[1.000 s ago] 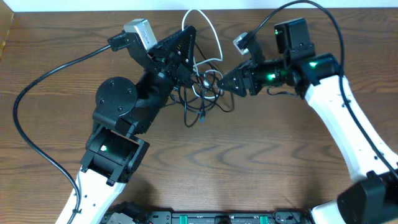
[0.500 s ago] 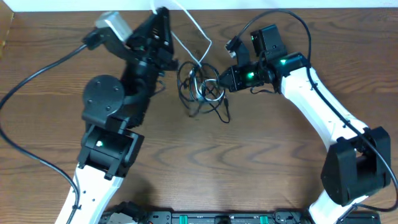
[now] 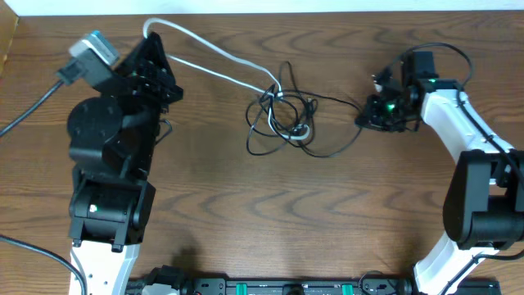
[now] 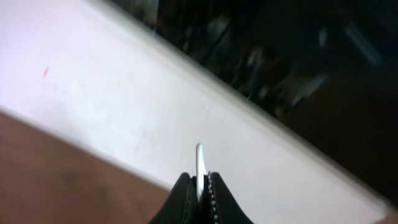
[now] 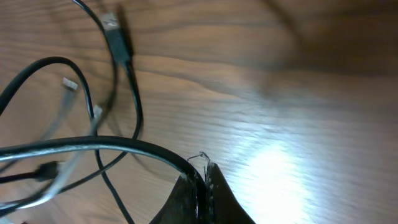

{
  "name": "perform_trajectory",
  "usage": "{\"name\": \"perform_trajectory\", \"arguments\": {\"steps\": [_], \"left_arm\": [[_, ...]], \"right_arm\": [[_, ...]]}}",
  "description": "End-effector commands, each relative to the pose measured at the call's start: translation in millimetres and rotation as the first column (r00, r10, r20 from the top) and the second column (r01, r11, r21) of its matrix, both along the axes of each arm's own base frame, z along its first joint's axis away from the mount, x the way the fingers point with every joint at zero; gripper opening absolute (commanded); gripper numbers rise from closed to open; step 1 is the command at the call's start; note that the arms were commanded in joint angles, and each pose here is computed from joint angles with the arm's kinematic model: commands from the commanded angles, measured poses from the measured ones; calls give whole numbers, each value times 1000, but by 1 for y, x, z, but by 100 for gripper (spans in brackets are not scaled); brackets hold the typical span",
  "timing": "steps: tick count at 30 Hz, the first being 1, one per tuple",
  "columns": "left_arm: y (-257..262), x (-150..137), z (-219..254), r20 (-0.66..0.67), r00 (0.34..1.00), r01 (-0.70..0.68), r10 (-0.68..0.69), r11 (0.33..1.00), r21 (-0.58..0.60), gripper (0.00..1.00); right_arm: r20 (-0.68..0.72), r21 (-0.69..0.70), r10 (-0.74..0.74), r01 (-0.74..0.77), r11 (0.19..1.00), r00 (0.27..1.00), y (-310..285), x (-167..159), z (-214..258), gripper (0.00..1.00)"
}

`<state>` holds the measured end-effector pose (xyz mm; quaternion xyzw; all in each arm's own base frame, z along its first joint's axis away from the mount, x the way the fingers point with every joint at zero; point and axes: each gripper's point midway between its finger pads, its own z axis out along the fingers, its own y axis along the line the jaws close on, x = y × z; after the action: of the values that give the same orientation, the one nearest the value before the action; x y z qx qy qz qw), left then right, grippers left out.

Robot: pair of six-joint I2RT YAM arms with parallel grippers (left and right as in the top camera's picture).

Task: Untangle cables
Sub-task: 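Pull the white cable up-left with left gripper, black cable right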

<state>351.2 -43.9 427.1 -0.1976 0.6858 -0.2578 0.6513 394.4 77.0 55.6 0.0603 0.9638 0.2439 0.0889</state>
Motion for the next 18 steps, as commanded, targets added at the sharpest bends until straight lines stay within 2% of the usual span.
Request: {"name": "perform_trajectory", "arguments": {"steps": [1, 4, 6, 11, 13, 15, 17, 18], "left_arm": [[1, -1, -15, -65, 998, 14, -6, 992, 121, 7], [3, 3, -31, -107, 994, 36, -3, 950, 310, 8], [14, 8, -31, -98, 993, -22, 62, 931, 365, 7], [16, 11, -1, 25, 997, -81, 78, 927, 366, 7], [3, 7, 31, 150, 989, -53, 2, 940, 337, 7], [4, 2, 51, 209, 978, -65, 2, 954, 293, 7], [-5, -4, 62, 226, 973, -15, -52, 959, 284, 7], [-18, -6, 56, 201, 972, 70, -124, 964, 257, 7]], "right_arm": [[-32, -135, -89, 84, 987, 996, -51, -2, -10, 1], [-69, -233, -187, 166, 958, 980, -97, -9, -5, 1], [-82, -289, -234, 202, 936, 969, -119, -12, 0, 1], [-126, -356, -283, 223, 908, 951, -139, -27, -1, 1], [-136, -359, -270, 207, 910, 953, -135, -29, -2, 1], [-138, -355, -238, 177, 918, 961, -129, -29, -2, 1], [-116, -256, -85, 53, 965, 990, -103, -24, 1, 1], [-80, -167, 34, -47, 985, 996, -81, -22, 6, 5]]}}
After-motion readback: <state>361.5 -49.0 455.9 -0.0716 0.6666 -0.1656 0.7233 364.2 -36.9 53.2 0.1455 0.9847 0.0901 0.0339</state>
